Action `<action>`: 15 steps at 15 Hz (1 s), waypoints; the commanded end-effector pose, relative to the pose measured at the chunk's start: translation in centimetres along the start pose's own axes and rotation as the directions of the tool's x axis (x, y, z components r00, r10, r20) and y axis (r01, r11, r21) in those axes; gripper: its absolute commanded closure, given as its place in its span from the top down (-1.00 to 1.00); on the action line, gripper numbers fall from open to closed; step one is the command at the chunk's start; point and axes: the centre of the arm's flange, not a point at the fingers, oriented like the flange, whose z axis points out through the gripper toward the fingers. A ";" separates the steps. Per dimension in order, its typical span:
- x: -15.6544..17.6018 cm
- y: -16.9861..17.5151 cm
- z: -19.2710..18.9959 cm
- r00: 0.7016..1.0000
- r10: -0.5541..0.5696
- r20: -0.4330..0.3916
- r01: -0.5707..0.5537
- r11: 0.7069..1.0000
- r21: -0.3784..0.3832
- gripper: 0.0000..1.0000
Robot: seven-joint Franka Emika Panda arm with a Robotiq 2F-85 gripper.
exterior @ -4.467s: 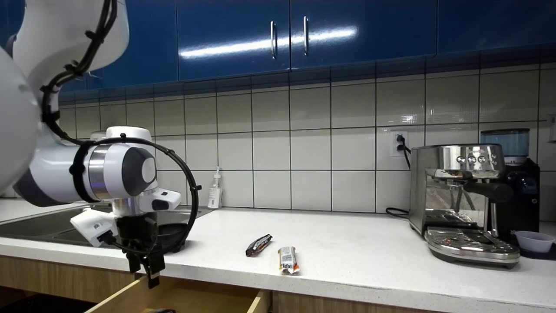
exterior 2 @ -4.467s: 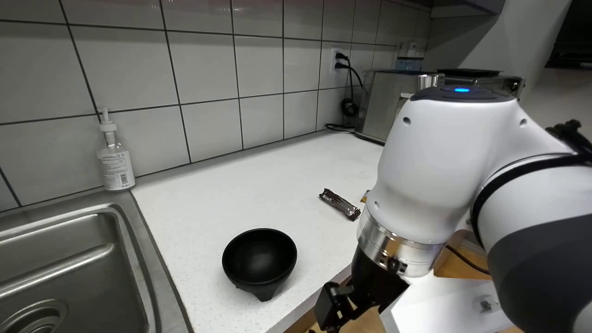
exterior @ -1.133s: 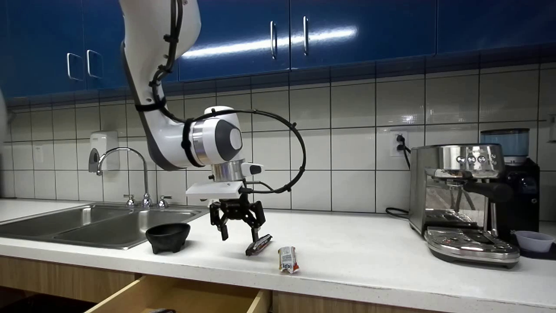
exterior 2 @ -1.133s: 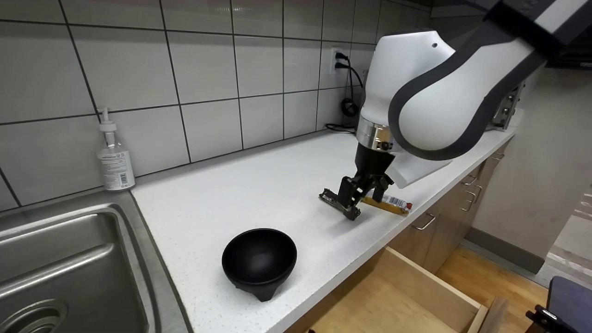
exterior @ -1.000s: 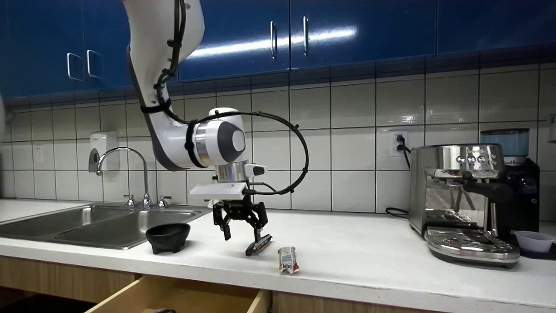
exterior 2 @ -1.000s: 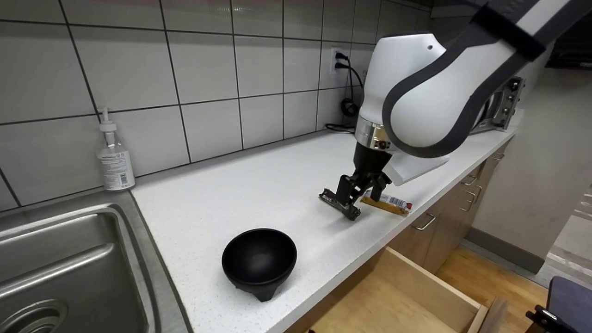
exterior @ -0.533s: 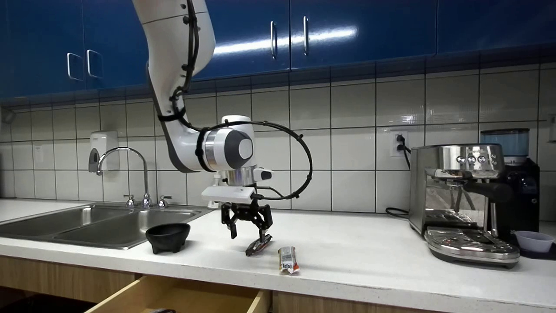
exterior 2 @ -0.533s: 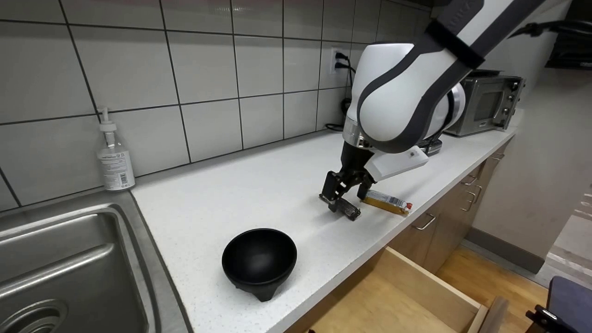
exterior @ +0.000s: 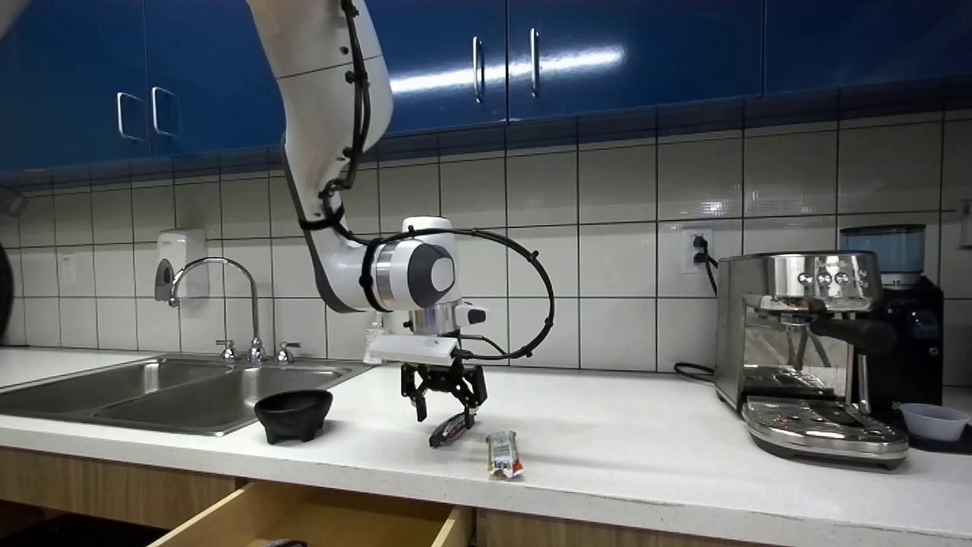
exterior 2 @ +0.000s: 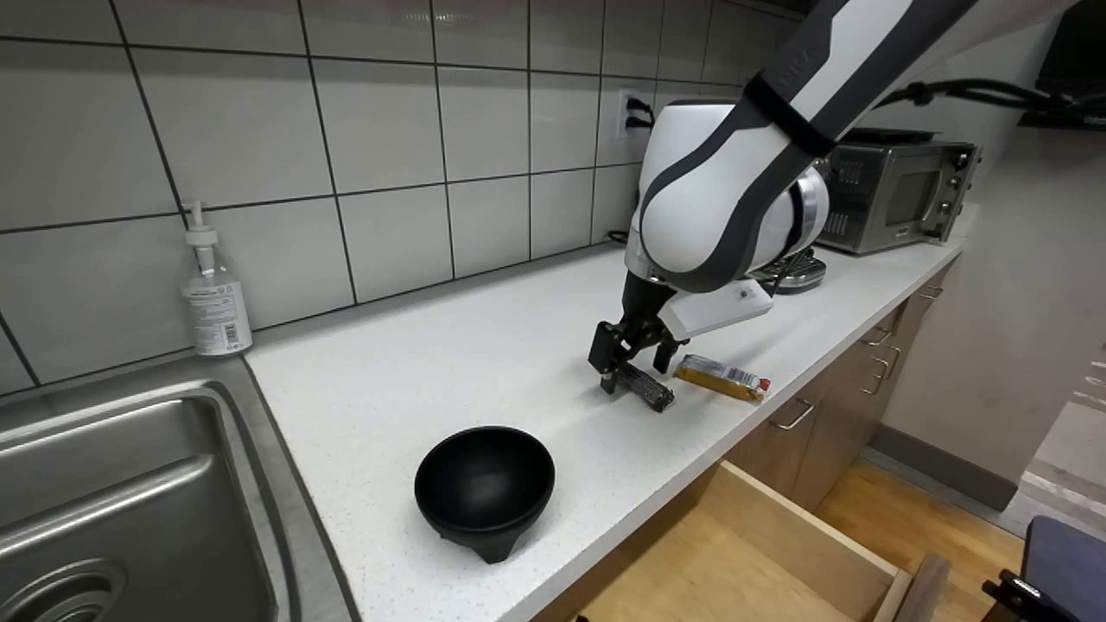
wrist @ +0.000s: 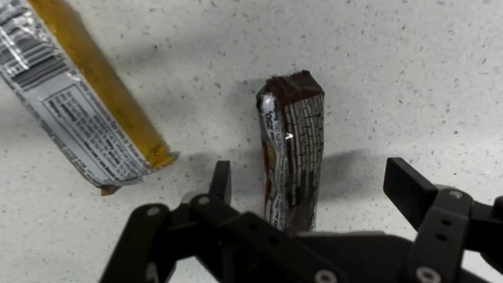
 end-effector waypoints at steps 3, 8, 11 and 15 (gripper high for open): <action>1.9 0.7 0.2 1.000 0.002 -0.001 -0.002 1.000 0.030 0.17; 2.1 0.6 -0.4 1.000 0.009 -0.012 -0.009 1.000 0.030 -0.64; 1.8 0.5 -0.8 1.000 0.010 -0.018 -0.009 1.000 0.024 -0.99; 0.8 0.2 -1.5 1.000 0.012 -0.025 -0.012 1.000 0.023 -0.93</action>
